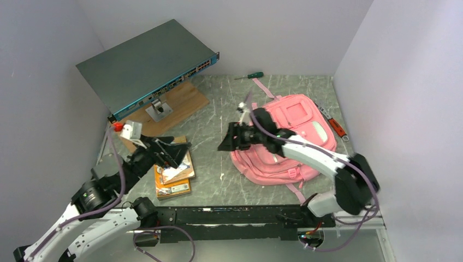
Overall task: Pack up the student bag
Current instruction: Pick up the book from the center of the board, then place the book in the student bag.
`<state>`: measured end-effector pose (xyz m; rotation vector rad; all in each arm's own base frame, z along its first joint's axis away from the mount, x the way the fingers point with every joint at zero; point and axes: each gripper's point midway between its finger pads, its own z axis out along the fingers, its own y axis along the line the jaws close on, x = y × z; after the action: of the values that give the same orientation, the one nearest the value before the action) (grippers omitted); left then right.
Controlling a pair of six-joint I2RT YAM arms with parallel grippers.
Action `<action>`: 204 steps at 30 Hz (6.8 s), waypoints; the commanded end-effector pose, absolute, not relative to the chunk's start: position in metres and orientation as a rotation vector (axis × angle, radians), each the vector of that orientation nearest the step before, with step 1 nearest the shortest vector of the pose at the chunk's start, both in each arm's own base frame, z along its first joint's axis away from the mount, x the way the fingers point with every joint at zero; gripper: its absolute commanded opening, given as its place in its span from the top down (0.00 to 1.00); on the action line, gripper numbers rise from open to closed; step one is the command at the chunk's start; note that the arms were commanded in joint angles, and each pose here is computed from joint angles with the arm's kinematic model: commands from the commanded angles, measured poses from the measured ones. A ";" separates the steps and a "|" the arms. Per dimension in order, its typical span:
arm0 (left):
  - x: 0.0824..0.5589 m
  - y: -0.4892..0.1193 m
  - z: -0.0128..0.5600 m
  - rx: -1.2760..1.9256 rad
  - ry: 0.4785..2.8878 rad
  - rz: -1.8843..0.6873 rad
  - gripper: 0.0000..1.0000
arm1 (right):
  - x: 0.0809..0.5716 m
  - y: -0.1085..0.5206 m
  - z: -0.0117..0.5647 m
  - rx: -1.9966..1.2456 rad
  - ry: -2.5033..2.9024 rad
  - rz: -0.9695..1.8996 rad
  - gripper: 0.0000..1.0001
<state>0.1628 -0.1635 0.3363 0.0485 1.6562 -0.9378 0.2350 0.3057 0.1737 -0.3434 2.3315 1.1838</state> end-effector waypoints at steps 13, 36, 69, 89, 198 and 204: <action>0.143 -0.086 0.332 -0.055 1.627 -0.744 0.00 | 0.217 0.478 0.102 -0.343 2.408 1.640 0.28; 0.142 -0.088 0.334 -0.045 1.633 -0.754 0.00 | 0.208 0.485 0.084 -0.222 2.385 1.900 0.88; 0.213 -0.217 0.327 0.125 1.712 -1.404 0.00 | 0.170 0.248 0.295 -0.469 1.911 1.840 1.00; 0.207 -0.242 0.300 0.232 1.752 -1.590 0.88 | 0.173 0.264 0.270 -0.505 2.046 1.810 0.99; 0.307 -0.535 0.193 -0.371 2.050 -1.677 1.00 | 0.283 0.197 0.357 -0.384 2.031 0.932 1.00; 0.320 -0.553 0.145 -0.469 2.231 -1.473 0.99 | 0.284 0.192 0.350 -0.370 2.045 0.895 1.00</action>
<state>0.3238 -0.5356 0.1594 -0.4303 2.1186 -1.5731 0.2900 0.1764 0.2919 -0.2892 2.2824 0.7881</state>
